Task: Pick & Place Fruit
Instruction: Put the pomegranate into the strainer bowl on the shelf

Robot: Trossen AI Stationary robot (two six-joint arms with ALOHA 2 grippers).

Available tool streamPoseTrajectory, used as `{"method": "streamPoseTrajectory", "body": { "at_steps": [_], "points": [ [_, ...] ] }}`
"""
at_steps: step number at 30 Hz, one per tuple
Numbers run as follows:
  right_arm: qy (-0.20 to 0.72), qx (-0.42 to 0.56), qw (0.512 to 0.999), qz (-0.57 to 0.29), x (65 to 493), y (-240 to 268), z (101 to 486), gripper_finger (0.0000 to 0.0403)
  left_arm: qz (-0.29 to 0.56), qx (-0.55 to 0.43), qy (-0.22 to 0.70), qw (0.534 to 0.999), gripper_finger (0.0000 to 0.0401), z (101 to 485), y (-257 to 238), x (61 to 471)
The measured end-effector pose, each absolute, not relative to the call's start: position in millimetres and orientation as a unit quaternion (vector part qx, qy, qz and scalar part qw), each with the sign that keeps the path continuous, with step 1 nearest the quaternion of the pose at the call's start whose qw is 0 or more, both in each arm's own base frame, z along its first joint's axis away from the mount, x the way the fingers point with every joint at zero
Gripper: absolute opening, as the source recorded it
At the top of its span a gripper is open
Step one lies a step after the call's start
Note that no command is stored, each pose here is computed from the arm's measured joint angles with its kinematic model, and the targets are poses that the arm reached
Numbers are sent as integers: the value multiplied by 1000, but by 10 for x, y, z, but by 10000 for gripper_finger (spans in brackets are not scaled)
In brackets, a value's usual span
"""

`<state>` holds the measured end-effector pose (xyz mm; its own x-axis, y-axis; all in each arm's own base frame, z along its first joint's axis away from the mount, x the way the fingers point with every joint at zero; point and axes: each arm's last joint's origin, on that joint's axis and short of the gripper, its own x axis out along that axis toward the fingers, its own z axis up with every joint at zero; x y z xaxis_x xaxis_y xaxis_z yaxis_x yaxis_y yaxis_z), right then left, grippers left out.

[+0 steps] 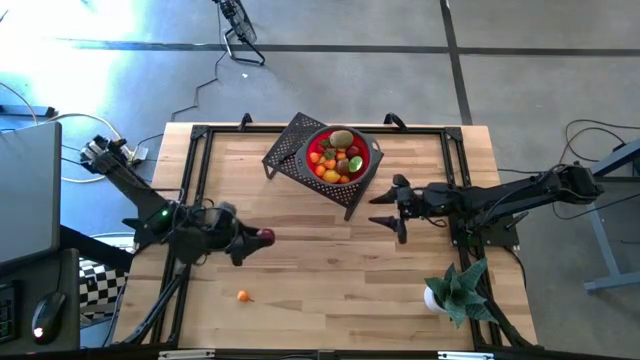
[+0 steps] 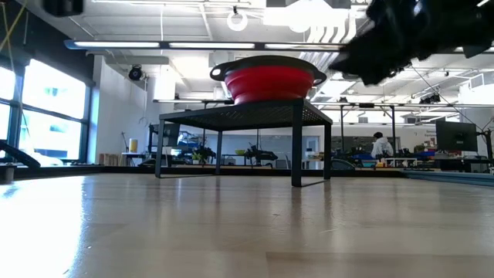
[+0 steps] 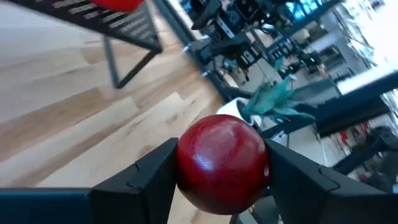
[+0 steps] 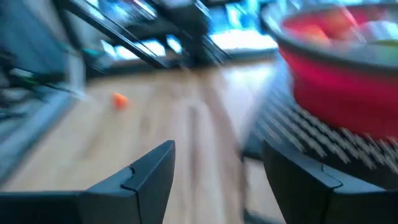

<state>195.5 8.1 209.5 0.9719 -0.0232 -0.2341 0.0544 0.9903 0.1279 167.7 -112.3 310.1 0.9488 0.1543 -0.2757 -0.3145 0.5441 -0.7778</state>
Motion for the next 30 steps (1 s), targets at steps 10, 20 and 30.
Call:
{"method": "streamPoseTrajectory", "body": {
  "at_steps": [10, 20, 30],
  "points": [
    [-37, -28, 998, 33, 1980, 279, 2422, 233, 60, -415, 59, 906, 213, 3269, -763, 2033],
    [-35, -183, 982, 15, 2529, 709, 2752, 232, 38, -417, 70, 905, 213, 3248, -612, 2158],
    [-51, -194, 980, -16, 3196, 747, 2825, 242, 37, -402, 74, 912, 213, 3241, -608, 2165]
  ]
}}
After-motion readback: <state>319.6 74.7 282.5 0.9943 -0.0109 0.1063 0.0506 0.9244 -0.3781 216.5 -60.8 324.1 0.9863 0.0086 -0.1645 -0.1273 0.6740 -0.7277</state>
